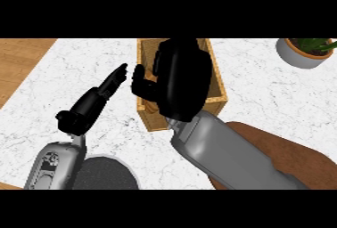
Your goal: Pick the croissant from the cutting board and place it in the basket
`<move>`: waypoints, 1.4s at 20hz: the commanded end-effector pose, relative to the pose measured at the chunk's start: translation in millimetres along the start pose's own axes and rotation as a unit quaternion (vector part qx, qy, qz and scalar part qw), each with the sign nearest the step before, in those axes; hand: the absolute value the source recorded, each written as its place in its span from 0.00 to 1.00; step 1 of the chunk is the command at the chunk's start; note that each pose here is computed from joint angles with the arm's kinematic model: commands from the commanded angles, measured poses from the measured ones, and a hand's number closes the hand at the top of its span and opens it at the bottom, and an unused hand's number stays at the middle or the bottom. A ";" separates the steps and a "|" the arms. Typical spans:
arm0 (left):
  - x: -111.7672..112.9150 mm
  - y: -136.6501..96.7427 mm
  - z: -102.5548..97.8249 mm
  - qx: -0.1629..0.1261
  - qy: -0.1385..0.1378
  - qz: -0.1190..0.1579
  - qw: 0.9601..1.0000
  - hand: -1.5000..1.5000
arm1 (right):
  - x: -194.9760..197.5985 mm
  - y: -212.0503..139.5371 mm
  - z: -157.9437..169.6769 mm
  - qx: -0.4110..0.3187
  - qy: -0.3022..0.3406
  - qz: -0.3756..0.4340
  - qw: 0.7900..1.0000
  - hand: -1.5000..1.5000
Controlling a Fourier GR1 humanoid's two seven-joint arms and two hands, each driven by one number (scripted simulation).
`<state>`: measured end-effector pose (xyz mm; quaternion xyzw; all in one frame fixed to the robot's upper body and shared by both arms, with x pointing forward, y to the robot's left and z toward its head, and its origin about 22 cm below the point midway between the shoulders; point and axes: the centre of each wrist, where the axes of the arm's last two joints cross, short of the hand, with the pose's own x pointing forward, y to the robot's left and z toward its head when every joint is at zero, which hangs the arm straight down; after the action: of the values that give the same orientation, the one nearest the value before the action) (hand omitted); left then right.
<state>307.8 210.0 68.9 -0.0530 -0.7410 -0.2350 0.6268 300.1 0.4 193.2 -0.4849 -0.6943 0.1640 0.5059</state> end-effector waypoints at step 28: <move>-5.6 9.0 3.2 0.036 0.003 -0.003 0.999 0.50 | 24.5 -4.2 -105.0 -0.158 0.232 -0.001 0.960 1.00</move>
<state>310.5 226.4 66.0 -0.0270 -0.7450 -0.2133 0.6315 385.1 -12.3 260.4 -0.6028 -0.6304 0.0210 0.4887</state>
